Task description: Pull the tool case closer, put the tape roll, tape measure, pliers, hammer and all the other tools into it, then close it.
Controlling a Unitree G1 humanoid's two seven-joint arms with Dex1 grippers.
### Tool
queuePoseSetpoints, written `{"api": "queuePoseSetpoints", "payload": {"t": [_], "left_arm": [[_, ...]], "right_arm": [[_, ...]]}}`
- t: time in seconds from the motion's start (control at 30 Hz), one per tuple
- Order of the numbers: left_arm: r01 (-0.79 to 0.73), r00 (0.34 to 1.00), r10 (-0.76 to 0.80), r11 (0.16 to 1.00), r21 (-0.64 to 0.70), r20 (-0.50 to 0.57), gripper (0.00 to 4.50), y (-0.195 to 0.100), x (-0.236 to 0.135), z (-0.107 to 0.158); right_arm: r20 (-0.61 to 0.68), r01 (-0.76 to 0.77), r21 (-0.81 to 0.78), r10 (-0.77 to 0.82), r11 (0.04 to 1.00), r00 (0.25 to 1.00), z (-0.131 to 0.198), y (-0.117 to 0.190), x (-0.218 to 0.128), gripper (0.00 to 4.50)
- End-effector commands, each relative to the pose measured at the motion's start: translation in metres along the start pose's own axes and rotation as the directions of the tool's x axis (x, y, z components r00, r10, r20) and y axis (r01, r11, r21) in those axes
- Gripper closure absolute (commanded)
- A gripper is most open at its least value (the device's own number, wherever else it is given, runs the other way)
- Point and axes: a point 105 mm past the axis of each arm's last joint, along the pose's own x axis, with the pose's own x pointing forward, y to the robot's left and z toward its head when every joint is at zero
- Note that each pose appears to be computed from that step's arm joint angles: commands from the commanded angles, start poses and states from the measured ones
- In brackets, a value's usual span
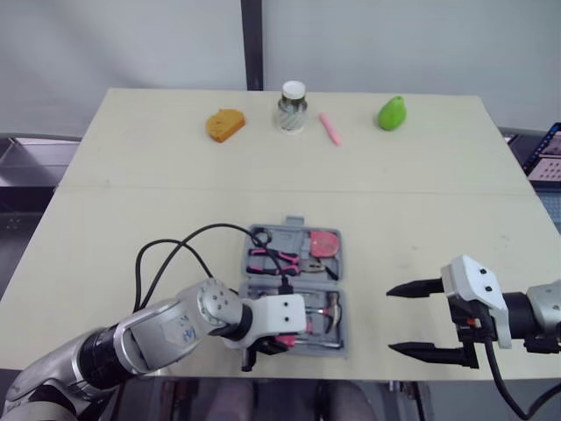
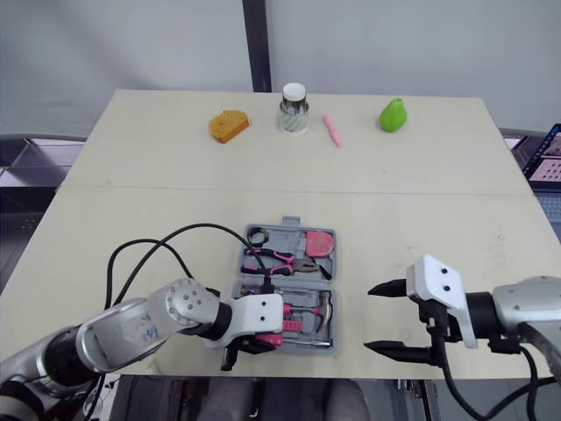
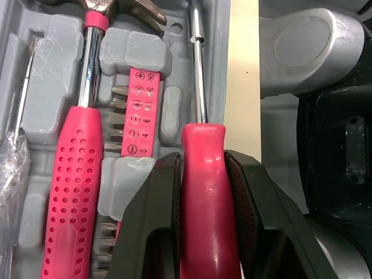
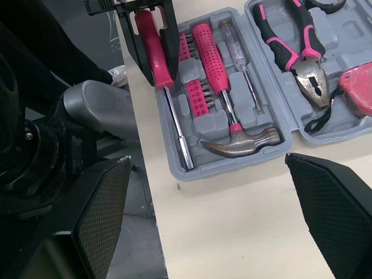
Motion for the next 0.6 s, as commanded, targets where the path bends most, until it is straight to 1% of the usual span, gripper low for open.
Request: {"api": "queuePoseSetpoints", "payload": {"t": [0.03, 0.37, 0.43, 0.5, 0.6], "left_arm": [[0.0, 1.0, 0.0, 1.0, 0.02, 0.015, 3.85, -0.0009, -0.0001, 0.0029], [0.003, 1.0, -0.004, 1.0, 0.021, 0.009, 3.85, -0.0002, 0.0002, 0.0016], [0.004, 1.0, -0.004, 1.0, 0.022, 0.009, 2.81, -0.0003, 0.0001, 0.0015], [0.007, 1.0, -0.007, 1.0, 0.023, 0.01, 1.99, -0.0008, -0.0002, 0.0017], [0.01, 1.0, -0.011, 1.0, 0.025, 0.014, 0.43, -0.0023, -0.0013, 0.0027]], "right_arm": [[0.014, 0.022, -0.039, -0.021, 0.999, 1.0, 0.0085, 0.0004, -0.0038, 0.0], [0.014, 0.023, -0.036, -0.023, 0.999, 1.0, 0.0081, 0.0003, -0.0033, 0.0], [0.015, 0.024, -0.036, -0.023, 0.999, 1.0, 0.008, 0.0002, -0.0032, 0.0], [0.015, 0.023, -0.036, -0.023, 0.999, 1.0, 0.008, 0.0004, -0.0031, 0.0], [0.016, 0.022, -0.036, -0.021, 0.999, 1.0, 0.0081, 0.0006, -0.003, 0.0]]}}
